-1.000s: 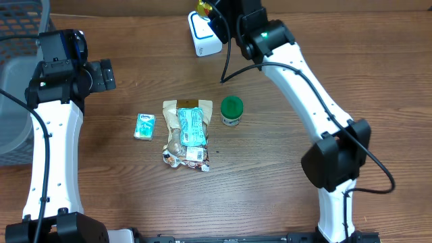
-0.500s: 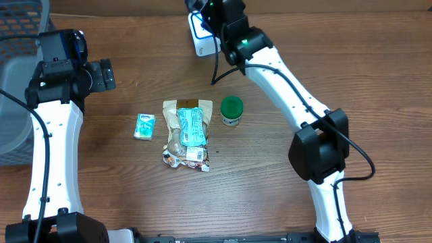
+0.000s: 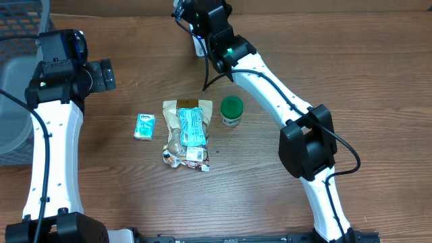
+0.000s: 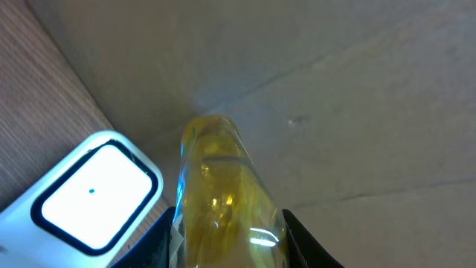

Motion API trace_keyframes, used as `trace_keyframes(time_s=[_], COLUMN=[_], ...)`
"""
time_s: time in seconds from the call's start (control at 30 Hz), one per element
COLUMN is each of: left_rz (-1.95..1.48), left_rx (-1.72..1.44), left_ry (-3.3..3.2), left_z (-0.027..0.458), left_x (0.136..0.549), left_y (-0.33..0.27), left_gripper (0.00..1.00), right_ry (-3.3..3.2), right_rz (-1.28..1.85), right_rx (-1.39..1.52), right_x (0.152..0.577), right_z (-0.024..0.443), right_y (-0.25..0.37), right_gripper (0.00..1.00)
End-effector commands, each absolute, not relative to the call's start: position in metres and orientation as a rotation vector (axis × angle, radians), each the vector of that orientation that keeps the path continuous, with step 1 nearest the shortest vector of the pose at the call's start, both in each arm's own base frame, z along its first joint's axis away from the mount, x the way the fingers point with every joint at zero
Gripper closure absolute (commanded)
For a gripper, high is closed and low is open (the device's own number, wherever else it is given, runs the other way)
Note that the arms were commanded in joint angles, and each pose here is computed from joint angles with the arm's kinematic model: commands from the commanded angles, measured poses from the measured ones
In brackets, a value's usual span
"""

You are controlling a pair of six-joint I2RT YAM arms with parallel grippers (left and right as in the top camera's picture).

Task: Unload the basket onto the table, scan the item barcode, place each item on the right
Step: 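Hold the yellow bottle's base under the scanner window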

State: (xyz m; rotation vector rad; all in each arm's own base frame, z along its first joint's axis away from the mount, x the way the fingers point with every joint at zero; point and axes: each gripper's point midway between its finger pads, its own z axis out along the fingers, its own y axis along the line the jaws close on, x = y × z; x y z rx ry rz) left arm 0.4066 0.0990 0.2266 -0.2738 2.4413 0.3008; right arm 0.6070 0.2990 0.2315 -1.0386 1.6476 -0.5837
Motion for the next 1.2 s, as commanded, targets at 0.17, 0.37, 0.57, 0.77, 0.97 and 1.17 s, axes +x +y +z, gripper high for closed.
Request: trace_keyframes(time_s=[0.17,0.37,0.57,0.77,0.97,1.17], left_rz=[0.292,0.291,0.291,0.291,0.291,0.291], left_rx=[-0.278,-0.278,-0.277,-0.278,-0.277,-0.278], left_ry=[2.411,2.411,2.411,2.411,2.411,2.411], left_z=[0.238,0.238,0.238,0.238,0.238,0.238], left_x=[0.408,0.408,0.408,0.408,0.408,0.408], left_y=[0.096,0.096,0.096,0.096,0.096,0.096], left_gripper=[0.0,0.0,0.0,0.0,0.0,0.0], right_ry=[1.66,1.672,1.681,1.663,1.68,1.699], right_rz=[-0.621,-0.622,-0.598,-0.595,-0.598,-0.616], right_rx=[-1.03,-1.043,-1.017,-0.988,-1.005,-1.013], right_x=[0.612,0.613,0.613,0.617,0.62,0.622], right_z=[0.226,0.214,0.215,0.216,0.198,0.183], right_y=[0.294,0.296,0.297,0.299,0.3,0.299], right_gripper=[0.96,0.96,0.96,0.96,0.96,0.96])
